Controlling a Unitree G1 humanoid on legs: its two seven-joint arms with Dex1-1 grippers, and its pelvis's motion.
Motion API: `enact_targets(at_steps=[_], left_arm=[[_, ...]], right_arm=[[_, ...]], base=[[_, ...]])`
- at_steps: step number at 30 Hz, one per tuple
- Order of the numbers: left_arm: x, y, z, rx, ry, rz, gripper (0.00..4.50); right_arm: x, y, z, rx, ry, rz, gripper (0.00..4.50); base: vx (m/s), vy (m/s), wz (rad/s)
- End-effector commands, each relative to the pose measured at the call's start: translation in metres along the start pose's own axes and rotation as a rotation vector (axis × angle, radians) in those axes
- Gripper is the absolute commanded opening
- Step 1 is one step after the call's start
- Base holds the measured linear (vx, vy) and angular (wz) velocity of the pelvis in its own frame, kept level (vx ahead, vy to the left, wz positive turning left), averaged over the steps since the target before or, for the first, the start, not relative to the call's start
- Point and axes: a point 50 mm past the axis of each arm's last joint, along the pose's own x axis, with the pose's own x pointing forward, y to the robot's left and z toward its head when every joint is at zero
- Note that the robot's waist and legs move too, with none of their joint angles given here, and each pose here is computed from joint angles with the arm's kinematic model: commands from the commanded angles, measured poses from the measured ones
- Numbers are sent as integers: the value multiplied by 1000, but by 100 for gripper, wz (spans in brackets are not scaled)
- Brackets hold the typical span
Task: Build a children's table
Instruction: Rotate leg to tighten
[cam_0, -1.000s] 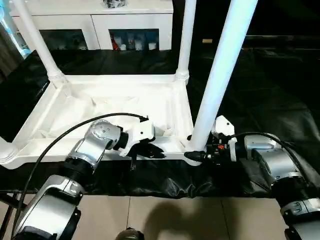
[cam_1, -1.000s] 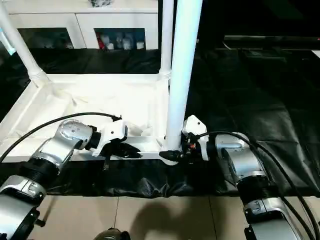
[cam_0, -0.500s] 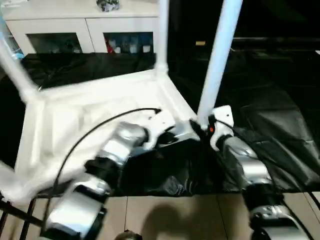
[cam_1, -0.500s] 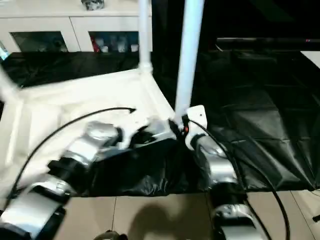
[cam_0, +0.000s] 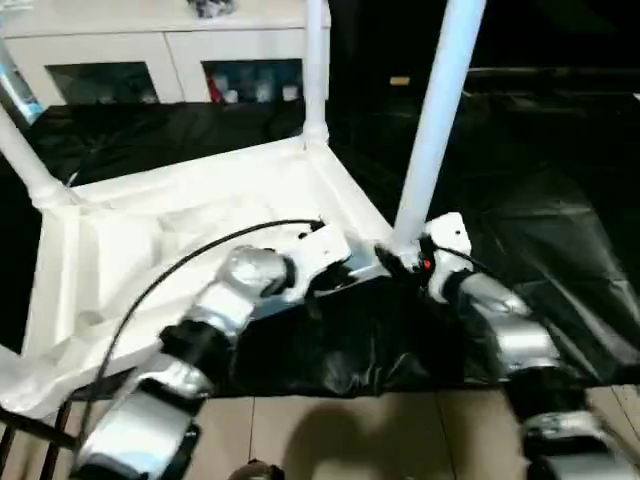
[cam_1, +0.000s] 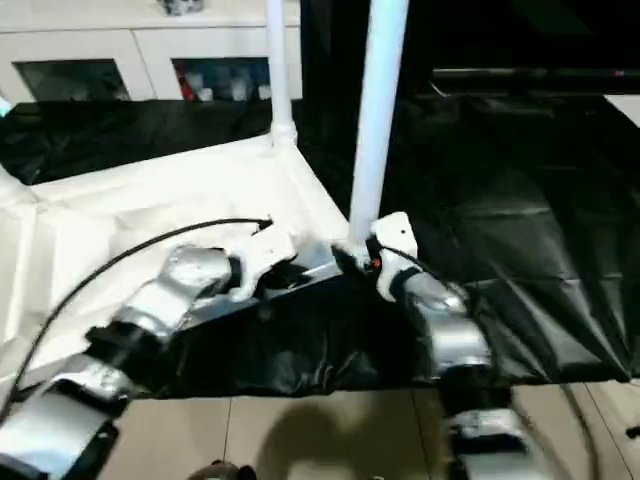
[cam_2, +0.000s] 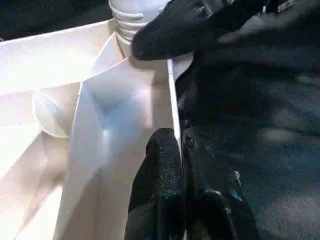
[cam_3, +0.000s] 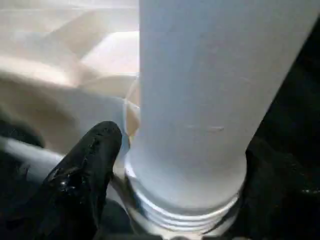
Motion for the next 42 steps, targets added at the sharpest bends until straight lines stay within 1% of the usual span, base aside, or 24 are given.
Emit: enact_targets(at_steps=[1, 2, 3, 5, 10, 12, 15, 16, 18, 21, 24, 28, 29, 30, 31, 32, 33, 34, 35, 36, 38, 40, 41, 42], left_arm=[[-3, -3, 4, 75, -3, -73, 0], [-3, -3, 4, 75, -3, -73, 0], [-9, -2, 1, 84, 3, -112, 0], [-15, 0, 0, 92, 10, -139, 0], [-24, 2, -4, 113, 32, -198, 0], [-27, 3, -6, 121, 43, -220, 0], [-30, 4, -7, 123, 50, -232, 0], [-31, 5, -7, 123, 50, -234, 0], [-31, 6, -7, 122, 52, -231, 0], [-31, 7, -8, 119, 58, -222, 0], [-29, 5, -9, 115, 57, -223, 0], [-20, 8, -9, 64, 78, -128, 0], [-13, 12, -5, 18, 68, -57, 0], [-13, 12, -5, 18, 68, -57, 0], [-3, 14, 1, -25, 55, 19, 0], [3, 15, 5, -43, 50, 62, 0], [3, 15, 5, -44, 50, 65, 0], [14, 14, 13, -71, 41, 127, 0], [14, 14, 13, -71, 41, 127, 0], [19, 13, 16, -82, 36, 146, 0], [34, 6, 29, -92, 11, 157, 0], [42, 0, 38, -74, -11, 140, 0], [42, 0, 38, -74, -11, 140, 0], [44, -3, 40, -59, -18, 125, 0]], right_arm=[[1, 14, -1, -35, 16, 176, 375], [1, 14, -1, -35, 16, 176, 375], [-4, 14, 0, -59, 27, 276, 375], [-7, 13, 1, -84, 37, 348, 375], [-11, 10, 9, -96, 43, 475, 375], [-11, 9, 12, -96, 47, 519, 347], [-10, 9, 14, -85, 46, 554, 326], [-10, 10, 15, -88, 47, 570, 300], [-10, 10, 15, -85, 46, 574, 296], [-11, 15, 11, -72, 50, 598, 274], [-13, 21, 6, -70, 57, 616, 268], [-11, 29, -8, -32, 79, 525, 266], [-6, 31, -12, -17, 86, 422, 266], [-6, 31, -12, -17, 86, 422, 266], [2, 31, -16, 35, 87, 276, 265], [6, 31, -18, 66, 84, 203, 265], [7, 31, -18, 68, 84, 198, 265], [14, 33, -19, 129, 77, 77, 265], [14, 33, -19, 129, 77, 77, 265], [17, 33, -19, 157, 76, 29, 265], [30, 37, -14, 224, 62, -89, 265], [41, 43, -6, 238, 44, -132, 265], [41, 43, -6, 238, 44, -132, 265], [45, 46, 0, 212, 22, -129, 265]], base=[[0, 0, 0], [0, 0, 0], [0, 0, 0], [0, 0, 0], [0, 0, 0], [0, 0, 0], [0, 0, 0], [0, 0, 0], [0, 0, 0], [0, 0, 0], [0, 0, 0], [0, 0, 0], [0, 0, 0], [0, 0, 0], [0, 0, 0], [-51, 5, -1], [-51, 5, -1], [0, 0, 0], [0, 0, 0], [0, 0, 0], [0, 0, 0], [0, 0, 0], [0, 0, 0], [0, 0, 0]])
